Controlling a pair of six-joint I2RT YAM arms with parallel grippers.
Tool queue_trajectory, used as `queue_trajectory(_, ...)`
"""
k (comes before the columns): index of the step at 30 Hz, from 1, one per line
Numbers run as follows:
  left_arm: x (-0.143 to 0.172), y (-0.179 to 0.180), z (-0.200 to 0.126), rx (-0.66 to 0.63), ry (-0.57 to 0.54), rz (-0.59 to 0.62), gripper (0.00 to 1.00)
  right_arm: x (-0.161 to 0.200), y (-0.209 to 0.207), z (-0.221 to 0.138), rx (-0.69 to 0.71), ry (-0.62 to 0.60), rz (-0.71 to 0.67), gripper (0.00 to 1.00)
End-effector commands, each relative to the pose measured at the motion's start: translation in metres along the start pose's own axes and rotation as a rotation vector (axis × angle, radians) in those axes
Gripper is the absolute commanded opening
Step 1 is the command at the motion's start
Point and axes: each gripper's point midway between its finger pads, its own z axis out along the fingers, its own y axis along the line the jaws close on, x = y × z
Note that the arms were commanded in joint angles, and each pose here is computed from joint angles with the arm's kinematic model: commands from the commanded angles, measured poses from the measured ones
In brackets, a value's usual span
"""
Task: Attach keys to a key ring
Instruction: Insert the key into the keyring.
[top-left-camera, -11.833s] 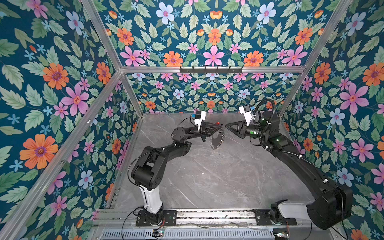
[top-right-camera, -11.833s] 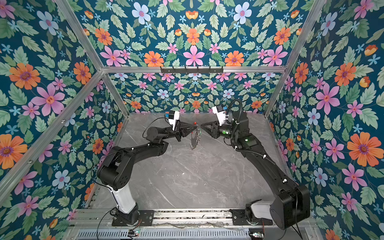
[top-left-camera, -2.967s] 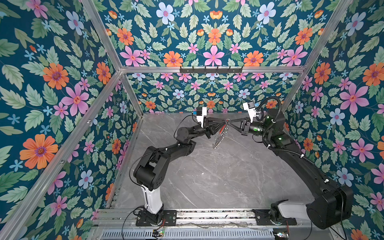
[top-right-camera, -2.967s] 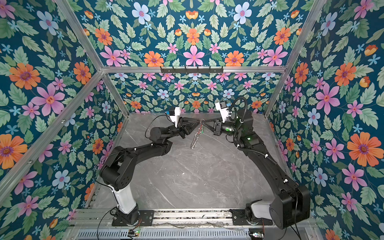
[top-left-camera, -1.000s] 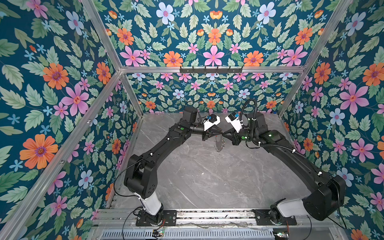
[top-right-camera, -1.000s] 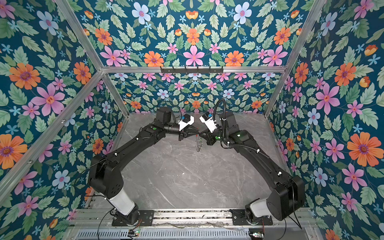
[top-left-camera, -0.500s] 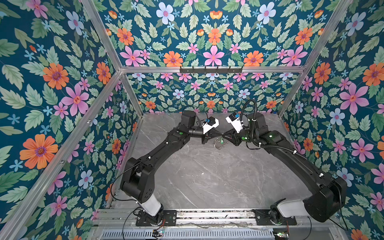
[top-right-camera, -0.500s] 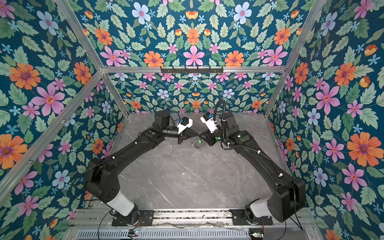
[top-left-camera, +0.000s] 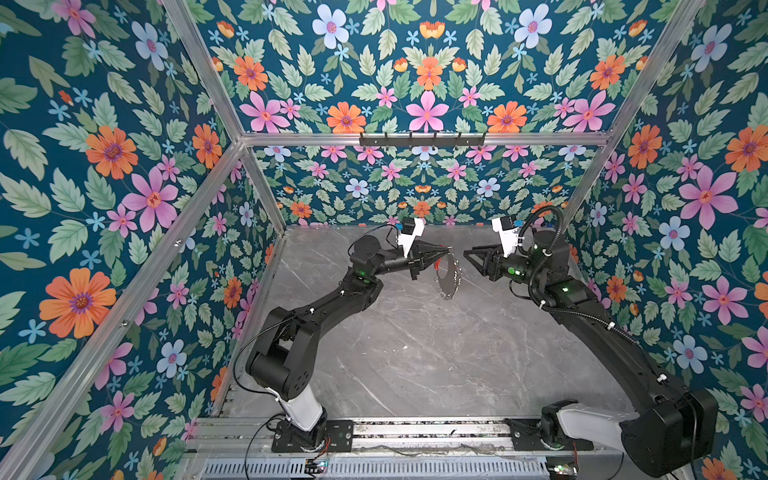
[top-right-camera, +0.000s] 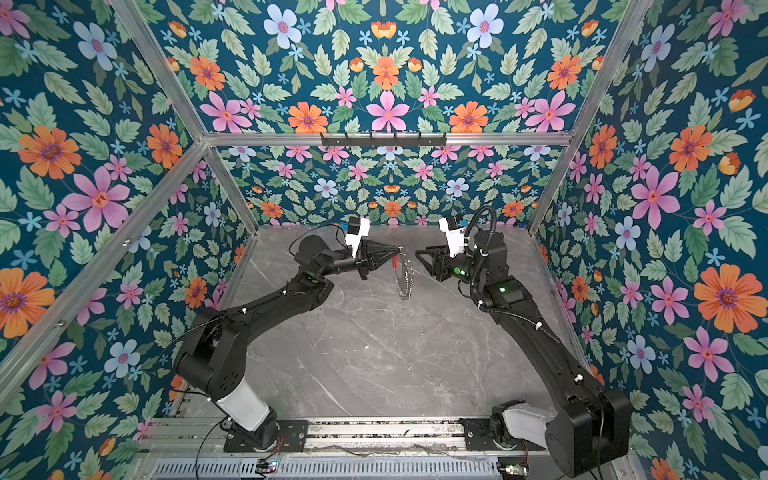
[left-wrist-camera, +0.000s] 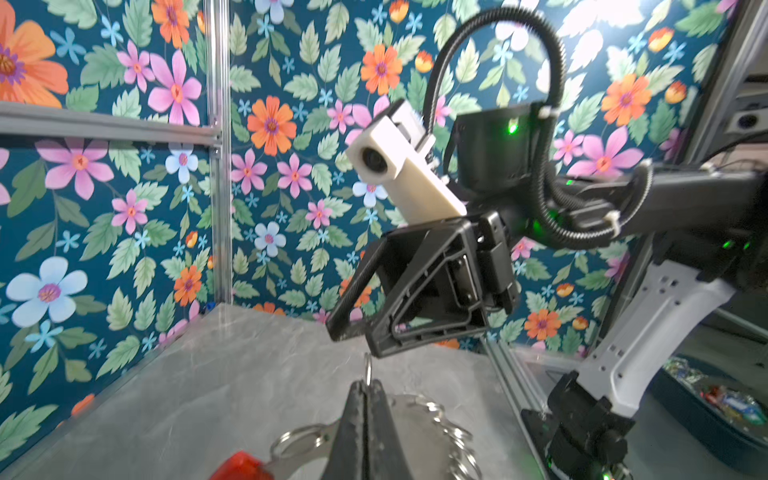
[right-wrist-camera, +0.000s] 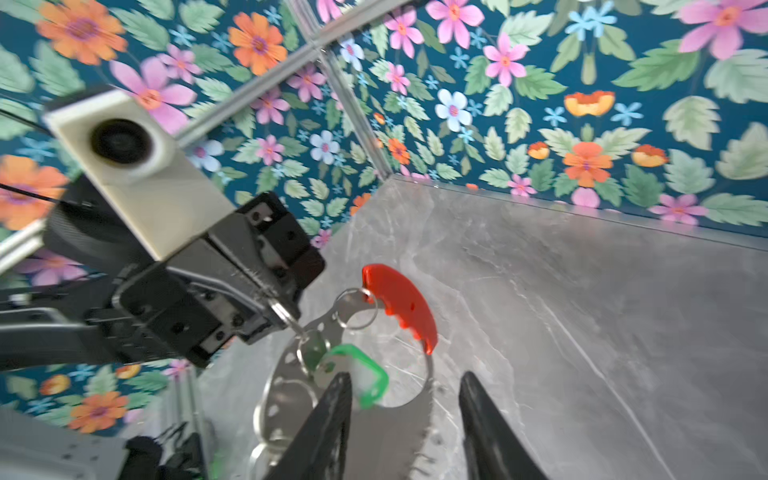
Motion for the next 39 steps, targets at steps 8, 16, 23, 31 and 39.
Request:
queue_trajectory(8, -0.044, -0.024, -0.004, 0.092, -0.182, 0.018, 0.0, -0.022, 0.042, 0.007, -0.279, -0.023, 0.042, 0.4)
queue_trajectory(16, -0.039, -0.023, 0.002, 0.1, -0.186, 0.005, 0.0, -0.018, 0.054, 0.014, -0.345, 0.002, 0.063, 0.33)
queue_trajectory(23, -0.036, -0.022, 0.008, 0.108, -0.196, -0.006, 0.0, -0.017, 0.063, 0.021, -0.367, 0.009, 0.053, 0.26)
queue_trajectory(31, -0.039, -0.024, 0.009, 0.121, -0.226, -0.014, 0.0, -0.01, 0.062, 0.026, -0.365, 0.023, 0.062, 0.17)
queue_trajectory(39, -0.048, -0.028, 0.006, 0.141, -0.257, -0.009, 0.0, -0.001, 0.053, 0.026, -0.311, 0.029, 0.054, 0.1)
